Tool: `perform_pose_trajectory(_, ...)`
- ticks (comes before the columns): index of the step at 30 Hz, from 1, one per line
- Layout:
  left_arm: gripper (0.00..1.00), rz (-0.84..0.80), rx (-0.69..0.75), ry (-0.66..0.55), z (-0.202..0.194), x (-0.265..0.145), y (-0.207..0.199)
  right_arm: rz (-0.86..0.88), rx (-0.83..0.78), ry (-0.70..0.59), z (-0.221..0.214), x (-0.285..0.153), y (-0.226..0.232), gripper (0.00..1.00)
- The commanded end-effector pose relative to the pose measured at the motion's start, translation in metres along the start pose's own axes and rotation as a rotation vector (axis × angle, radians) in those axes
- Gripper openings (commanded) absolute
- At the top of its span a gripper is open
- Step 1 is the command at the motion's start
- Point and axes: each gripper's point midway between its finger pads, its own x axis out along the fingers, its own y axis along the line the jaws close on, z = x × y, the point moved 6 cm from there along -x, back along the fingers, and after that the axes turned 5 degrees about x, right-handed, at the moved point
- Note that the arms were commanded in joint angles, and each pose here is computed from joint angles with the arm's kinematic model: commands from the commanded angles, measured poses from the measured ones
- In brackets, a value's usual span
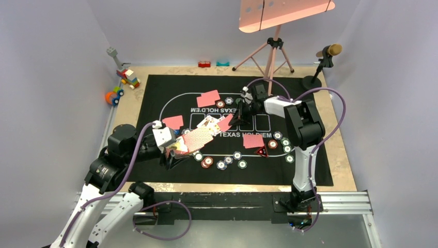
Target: Distribute texas hold em gaming equipment
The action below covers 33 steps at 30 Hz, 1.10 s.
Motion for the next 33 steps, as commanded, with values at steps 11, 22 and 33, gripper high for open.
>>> perform_pose_trajectory(11, 0.03, 0.01, 0.031, -0.063, 0.015, -0.003, 0.002, -0.214, 0.046, -0.023, 0.006, -0.003, -0.038, 0.0)
perform_pose_trajectory(22, 0.03, 0.014, 0.028, -0.069, 0.015, -0.004, 0.001, -0.268, 0.019, -0.019, 0.008, -0.008, -0.04, 0.32)
perform_pose_trajectory(33, 0.03, 0.009, 0.023, -0.073, 0.014, -0.004, -0.001, -0.423, -0.004, -0.11, 0.012, -0.037, -0.036, 0.48)
